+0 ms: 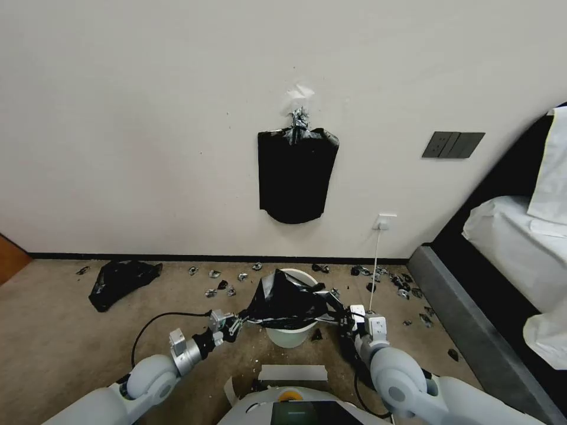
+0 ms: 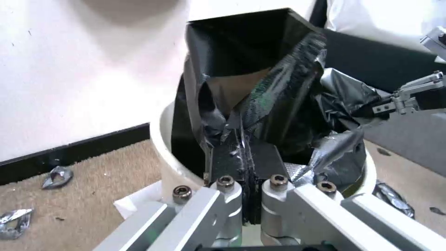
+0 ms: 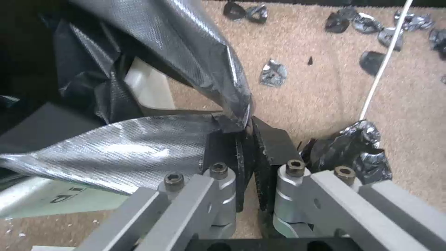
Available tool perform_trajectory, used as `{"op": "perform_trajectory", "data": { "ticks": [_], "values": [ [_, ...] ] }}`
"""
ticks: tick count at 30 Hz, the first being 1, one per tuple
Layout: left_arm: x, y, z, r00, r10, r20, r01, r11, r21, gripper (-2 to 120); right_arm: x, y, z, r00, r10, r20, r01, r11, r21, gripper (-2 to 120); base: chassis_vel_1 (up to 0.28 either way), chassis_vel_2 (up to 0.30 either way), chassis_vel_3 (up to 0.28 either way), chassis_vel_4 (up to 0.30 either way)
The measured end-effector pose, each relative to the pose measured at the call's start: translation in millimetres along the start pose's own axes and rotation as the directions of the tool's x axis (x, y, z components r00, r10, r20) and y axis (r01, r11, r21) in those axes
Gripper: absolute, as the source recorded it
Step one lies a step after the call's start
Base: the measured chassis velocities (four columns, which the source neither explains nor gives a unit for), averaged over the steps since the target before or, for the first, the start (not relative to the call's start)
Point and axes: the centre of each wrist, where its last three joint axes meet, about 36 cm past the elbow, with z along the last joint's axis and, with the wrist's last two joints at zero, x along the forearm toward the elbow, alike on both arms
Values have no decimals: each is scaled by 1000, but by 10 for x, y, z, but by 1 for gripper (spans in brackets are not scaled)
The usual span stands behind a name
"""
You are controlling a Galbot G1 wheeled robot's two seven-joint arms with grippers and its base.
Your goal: Place a trash bag onto the trash bin.
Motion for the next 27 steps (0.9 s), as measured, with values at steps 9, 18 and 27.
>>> {"op": "perform_trajectory", "data": {
  "ticks": [9, 18, 27],
  "values": [
    [69, -14, -24, 999, 49, -22, -49, 999, 6, 0, 147, -12, 9, 1000, -17, -9, 17, 999, 31, 7, 0, 0, 0, 0],
    [161, 40, 115, 996, 69, -64, -69, 998, 5, 0, 137, -25, 173, 999, -5, -41, 8, 997, 71, 7, 0, 0, 0, 0],
    [219, 91, 236, 994, 66, -89, -66, 998, -2, 0, 103, -32, 260, 998, 0, -58, 6, 995, 103, 7, 0, 0, 0, 0]
  ]
}}
